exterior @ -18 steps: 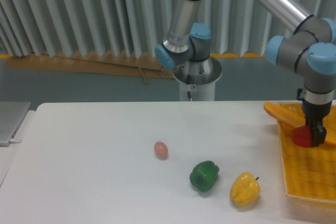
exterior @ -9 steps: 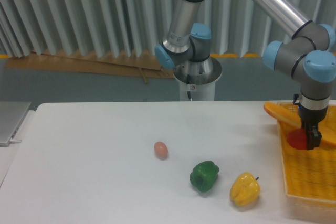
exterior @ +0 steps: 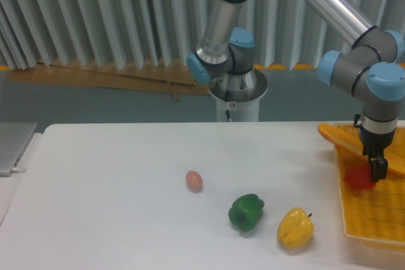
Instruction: Place the red peppers in a basket
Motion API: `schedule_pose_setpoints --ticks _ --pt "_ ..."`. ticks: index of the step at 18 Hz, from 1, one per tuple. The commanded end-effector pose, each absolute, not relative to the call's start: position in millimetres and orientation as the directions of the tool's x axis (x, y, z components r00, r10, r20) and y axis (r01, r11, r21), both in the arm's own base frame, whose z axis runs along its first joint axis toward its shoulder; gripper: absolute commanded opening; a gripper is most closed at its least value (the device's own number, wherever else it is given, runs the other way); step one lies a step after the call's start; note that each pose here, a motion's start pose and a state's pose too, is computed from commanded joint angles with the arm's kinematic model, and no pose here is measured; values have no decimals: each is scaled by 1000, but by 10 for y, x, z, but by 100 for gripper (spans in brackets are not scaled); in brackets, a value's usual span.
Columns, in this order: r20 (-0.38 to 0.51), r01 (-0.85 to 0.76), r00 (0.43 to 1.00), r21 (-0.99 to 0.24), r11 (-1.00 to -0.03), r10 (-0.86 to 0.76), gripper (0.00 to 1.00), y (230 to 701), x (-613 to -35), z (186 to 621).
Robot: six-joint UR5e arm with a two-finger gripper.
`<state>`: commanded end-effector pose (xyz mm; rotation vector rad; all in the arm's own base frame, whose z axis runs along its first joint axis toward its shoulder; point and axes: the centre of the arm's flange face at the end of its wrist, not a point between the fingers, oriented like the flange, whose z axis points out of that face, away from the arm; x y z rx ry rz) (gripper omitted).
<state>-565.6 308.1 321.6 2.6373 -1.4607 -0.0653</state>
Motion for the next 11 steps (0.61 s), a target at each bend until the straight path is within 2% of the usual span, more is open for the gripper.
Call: schedule_pose_setpoints --ticks 4,9,11 --pt "1 -836 536 138 -531 -844 100 3063 -5669 3336" --pt "-75 -853 502 122 -508 -861 100 3282 -5436 3675" --pt "-68 -854 505 101 -510 -860 100 3414 -5251 3752"
